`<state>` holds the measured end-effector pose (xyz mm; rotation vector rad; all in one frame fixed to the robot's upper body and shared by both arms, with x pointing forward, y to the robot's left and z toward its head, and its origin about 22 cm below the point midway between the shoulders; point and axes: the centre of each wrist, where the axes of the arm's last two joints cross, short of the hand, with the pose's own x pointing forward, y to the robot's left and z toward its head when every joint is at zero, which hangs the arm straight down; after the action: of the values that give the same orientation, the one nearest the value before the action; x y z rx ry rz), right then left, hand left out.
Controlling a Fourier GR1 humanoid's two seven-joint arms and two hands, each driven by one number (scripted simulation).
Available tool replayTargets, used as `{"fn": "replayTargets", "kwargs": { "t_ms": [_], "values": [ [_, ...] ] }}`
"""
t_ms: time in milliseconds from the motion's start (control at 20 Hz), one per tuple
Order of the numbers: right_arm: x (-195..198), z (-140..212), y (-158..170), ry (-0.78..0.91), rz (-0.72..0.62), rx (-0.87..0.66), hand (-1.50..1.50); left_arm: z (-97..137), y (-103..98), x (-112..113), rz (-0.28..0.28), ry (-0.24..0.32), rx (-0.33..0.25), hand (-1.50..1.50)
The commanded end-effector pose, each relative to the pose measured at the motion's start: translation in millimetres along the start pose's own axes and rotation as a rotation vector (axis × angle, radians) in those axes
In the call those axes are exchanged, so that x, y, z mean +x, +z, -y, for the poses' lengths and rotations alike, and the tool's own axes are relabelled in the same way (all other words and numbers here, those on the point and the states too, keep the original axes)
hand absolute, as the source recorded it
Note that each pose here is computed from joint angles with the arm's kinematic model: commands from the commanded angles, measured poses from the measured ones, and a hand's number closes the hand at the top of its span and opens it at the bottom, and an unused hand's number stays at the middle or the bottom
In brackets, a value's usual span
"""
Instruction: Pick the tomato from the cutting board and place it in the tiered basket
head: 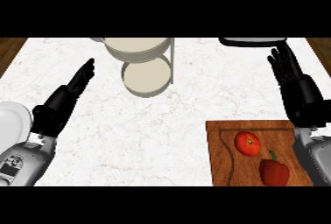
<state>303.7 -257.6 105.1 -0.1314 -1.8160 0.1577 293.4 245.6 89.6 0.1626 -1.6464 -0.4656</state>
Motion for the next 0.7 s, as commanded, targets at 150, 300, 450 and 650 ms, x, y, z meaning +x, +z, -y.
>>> {"fn": "replayTargets", "kwargs": {
  "t_ms": [150,300,450,650],
  "values": [
    [20,63,18,0.234,0.043,-0.456,1.5,4,51,-73,-0.291,0.104,0.214,0.0],
    [-35,133,65,0.465,-0.28,-0.79,1.5,3,61,-89,-0.395,0.148,0.293,0.0],
    [-35,120,73,0.185,-0.21,-1.204,-1.5,14,84,-109,-0.479,0.2,0.351,0.0],
    [-27,70,110,0.196,-0.08,-1.308,-1.5,47,102,-122,-0.455,0.231,0.336,0.0]
  ]
}}
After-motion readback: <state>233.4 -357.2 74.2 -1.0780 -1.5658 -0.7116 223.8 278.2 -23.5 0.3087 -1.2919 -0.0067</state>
